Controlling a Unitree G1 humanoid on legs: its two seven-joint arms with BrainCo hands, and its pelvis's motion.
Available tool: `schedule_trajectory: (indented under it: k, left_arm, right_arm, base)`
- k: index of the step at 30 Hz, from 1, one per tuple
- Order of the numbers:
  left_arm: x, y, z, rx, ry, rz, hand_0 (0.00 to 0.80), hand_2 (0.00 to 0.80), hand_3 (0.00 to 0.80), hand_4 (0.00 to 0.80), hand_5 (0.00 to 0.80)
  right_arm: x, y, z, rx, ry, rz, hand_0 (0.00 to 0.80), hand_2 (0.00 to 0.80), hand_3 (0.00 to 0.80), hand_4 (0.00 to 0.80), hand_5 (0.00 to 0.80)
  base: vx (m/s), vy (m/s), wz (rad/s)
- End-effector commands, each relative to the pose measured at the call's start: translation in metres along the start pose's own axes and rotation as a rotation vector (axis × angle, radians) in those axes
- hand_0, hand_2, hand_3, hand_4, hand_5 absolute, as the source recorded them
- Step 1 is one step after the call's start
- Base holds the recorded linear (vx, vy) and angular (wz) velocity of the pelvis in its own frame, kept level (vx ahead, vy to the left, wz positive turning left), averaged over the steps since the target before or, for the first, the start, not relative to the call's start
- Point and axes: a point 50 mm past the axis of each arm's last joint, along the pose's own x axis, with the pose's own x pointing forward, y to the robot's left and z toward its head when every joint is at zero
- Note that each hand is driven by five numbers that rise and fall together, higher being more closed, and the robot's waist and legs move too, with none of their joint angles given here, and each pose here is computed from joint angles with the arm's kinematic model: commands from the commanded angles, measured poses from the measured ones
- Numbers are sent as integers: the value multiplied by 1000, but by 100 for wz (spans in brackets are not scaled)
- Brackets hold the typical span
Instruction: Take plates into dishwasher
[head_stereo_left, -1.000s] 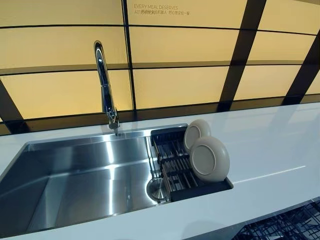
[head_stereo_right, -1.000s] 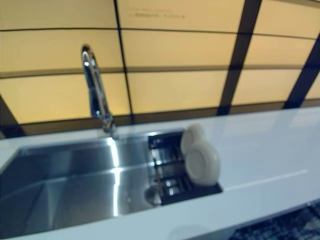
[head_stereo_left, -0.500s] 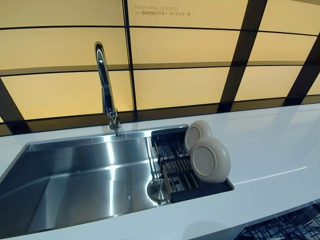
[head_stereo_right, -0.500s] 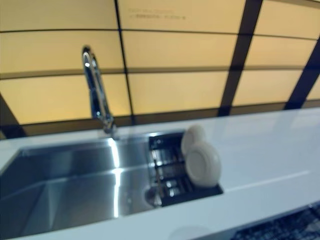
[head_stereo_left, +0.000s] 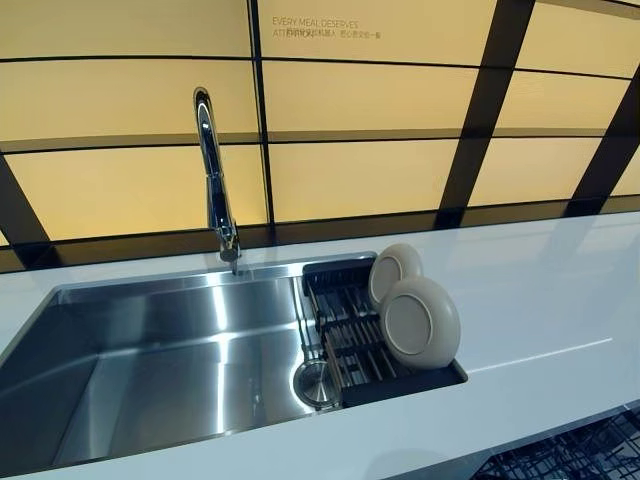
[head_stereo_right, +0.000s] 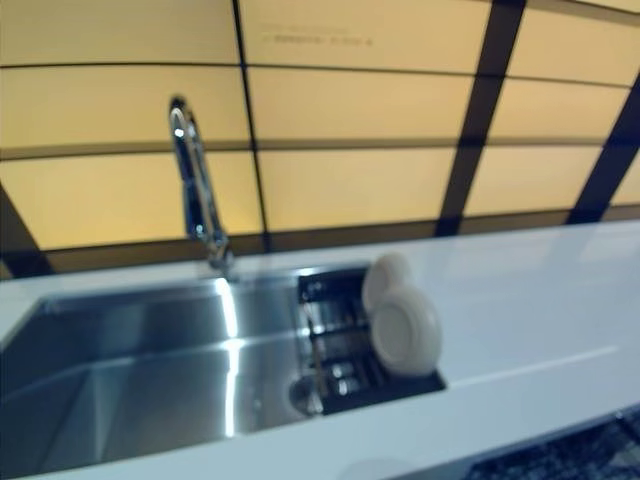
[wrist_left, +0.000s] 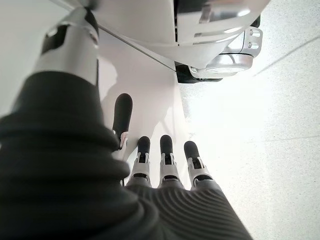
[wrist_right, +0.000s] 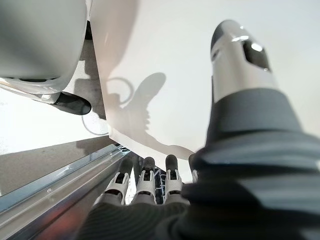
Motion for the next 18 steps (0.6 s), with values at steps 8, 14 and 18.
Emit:
schedule_trajectory:
  k: [8,14,18]
  left_arm:
    - [7,9,72,14,-197,33,0,0,0,0,0]
    - [7,11,65,14,-182,36,0,0,0,0,0]
    - [6,11,71,-27,-228,20,0,0,0,0,0]
  right_arm:
    - [7,0,38,-31,-107,16,0,0,0,0,0]
    - [7,-2,36,-29,-101,6,0,0,0,0,0]
    - [7,-2,34,-30,-96,7,0,0,0,0,0]
  base:
    - [0,-1,1]
    - [7,-7,5]
    - [0,0,0]
